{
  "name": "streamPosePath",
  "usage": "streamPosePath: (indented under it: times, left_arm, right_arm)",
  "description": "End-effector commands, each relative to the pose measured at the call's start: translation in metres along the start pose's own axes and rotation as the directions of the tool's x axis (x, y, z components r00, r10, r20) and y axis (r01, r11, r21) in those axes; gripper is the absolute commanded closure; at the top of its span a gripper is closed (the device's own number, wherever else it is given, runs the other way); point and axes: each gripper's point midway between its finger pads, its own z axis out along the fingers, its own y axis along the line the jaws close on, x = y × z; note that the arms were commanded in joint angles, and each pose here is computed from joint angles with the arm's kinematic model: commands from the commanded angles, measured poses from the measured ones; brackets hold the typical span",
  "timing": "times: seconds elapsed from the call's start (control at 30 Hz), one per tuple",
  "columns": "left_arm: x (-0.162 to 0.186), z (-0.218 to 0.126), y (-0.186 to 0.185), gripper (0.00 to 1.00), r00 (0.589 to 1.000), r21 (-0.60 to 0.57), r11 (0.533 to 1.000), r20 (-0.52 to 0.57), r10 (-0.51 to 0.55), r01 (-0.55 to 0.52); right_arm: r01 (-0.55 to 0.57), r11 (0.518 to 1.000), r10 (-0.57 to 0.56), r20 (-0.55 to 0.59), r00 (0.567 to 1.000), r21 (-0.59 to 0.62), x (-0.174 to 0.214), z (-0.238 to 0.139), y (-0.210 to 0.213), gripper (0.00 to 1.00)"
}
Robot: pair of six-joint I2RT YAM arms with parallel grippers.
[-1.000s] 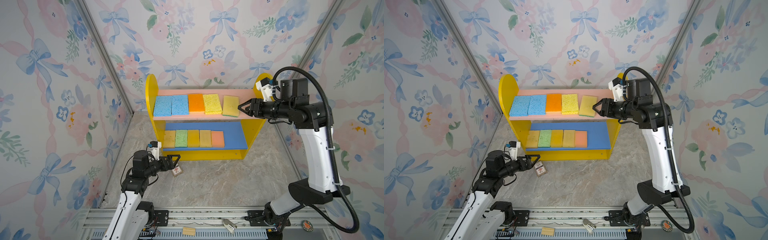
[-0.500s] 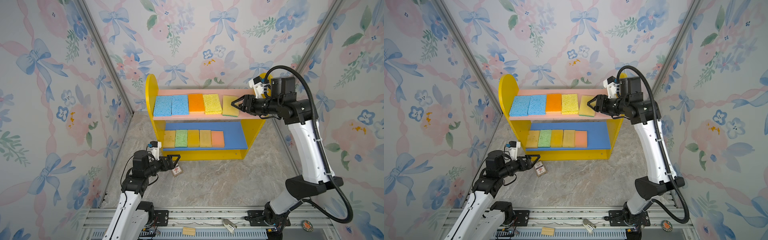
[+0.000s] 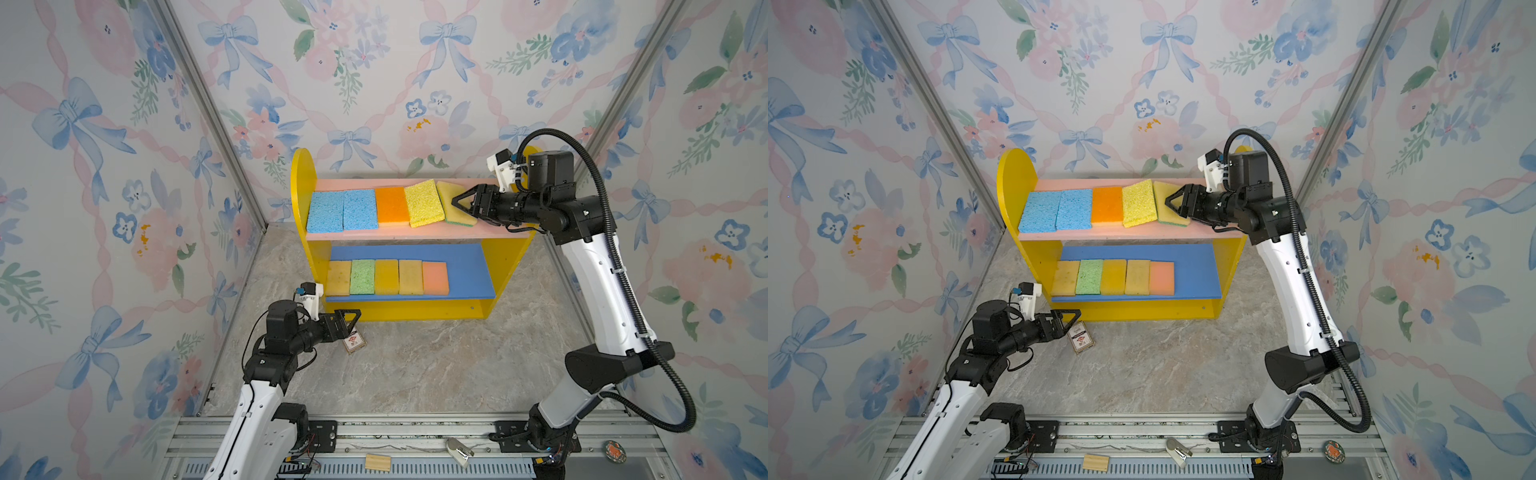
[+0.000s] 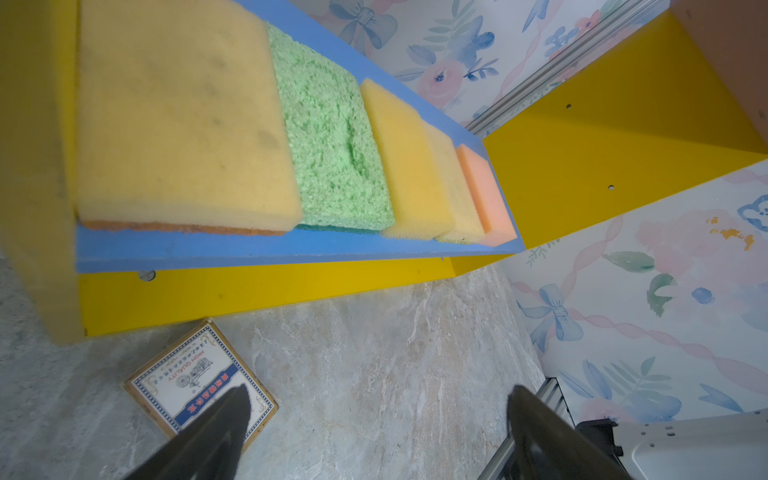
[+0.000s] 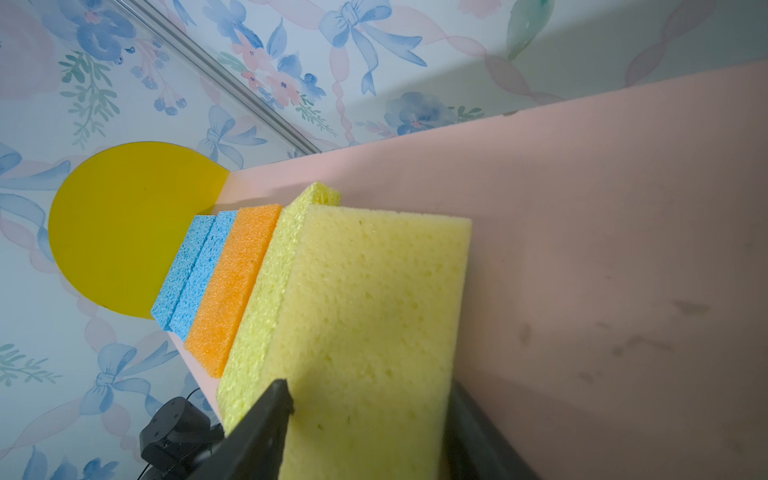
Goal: Place and organize the cleaning sponges onto the shelf
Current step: 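Lower the sponge onto the pink top board beside the yellow sponge and release, then draw the right gripper back from the placed sponge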
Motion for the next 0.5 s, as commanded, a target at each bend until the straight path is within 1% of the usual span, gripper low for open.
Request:
streamPosePath:
  times: [0.0,0.07,0.17,0.37,0.47]
  left_arm:
    - [0.003,0.001,-0.001,0.02,1.000,0.008,1.000,-0.015,0.017,-0.017]
    - [0.003,0.002,0.000,0.02,1.000,0.008,1.000,-0.018,0.015,-0.015]
    - [0.004,0.002,0.000,0.02,1.000,0.007,1.000,-0.024,0.011,-0.011]
    - [0.004,0.003,0.000,0.02,1.000,0.008,1.000,-0.025,0.012,-0.012]
    - [0.005,0.003,0.001,0.02,1.000,0.005,1.000,-0.028,0.009,-0.008]
  right_arm:
    - [0.003,0.997,-0.002,-0.003,1.000,0.077,0.009,-0.009,-0.010,0.36]
    - [0.015,0.997,-0.017,0.021,1.000,0.077,0.007,-0.022,-0.005,0.35]
    - [0.020,0.997,-0.023,0.033,0.999,0.079,0.007,-0.027,-0.004,0.34]
    - [0.015,0.998,-0.017,0.023,1.000,0.054,0.011,-0.026,-0.002,0.33]
    - [0.000,1.000,0.000,0.018,1.000,0.022,0.013,-0.022,0.002,0.33]
